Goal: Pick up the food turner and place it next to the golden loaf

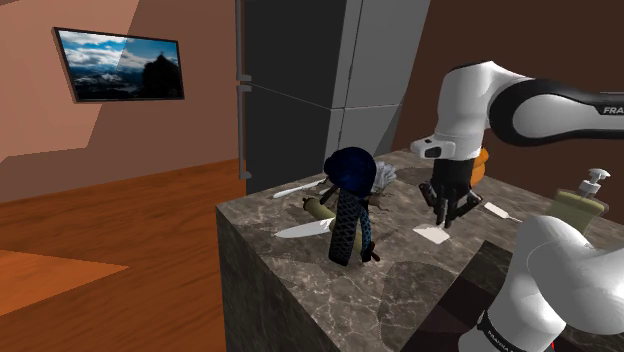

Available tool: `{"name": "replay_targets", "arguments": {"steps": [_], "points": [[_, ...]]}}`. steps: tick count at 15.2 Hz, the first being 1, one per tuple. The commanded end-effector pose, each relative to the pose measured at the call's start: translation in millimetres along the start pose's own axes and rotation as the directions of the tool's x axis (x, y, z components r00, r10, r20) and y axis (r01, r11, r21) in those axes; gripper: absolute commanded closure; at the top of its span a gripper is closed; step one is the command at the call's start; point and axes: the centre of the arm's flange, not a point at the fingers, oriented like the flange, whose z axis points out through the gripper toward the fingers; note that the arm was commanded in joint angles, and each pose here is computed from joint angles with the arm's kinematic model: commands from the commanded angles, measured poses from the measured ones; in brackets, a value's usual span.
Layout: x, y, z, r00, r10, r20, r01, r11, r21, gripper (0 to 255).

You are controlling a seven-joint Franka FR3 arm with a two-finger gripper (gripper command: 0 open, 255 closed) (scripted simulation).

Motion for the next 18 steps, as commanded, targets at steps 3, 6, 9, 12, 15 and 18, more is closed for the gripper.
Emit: {"name": "replay_targets", "arguments": {"steps": [3,6,9,12,15,18], "points": [[-3,-4,-21,1.000,0.000,0.000,0.000,1.000,0.000,255],[-4,-6,-37,1.000,0.000,0.000,0.000,1.000,0.000,255],[-5,-9,-52,1.000,0.000,0.000,0.000,1.000,0.000,255],[-7,-12,-68,1.000,0.000,0.000,0.000,1.000,0.000,255],[-8,-14,-84,1.000,0.000,0.000,0.000,1.000,0.000,255],[-9,-17,-99,1.000,0.000,0.000,0.000,1.000,0.000,255]]}}
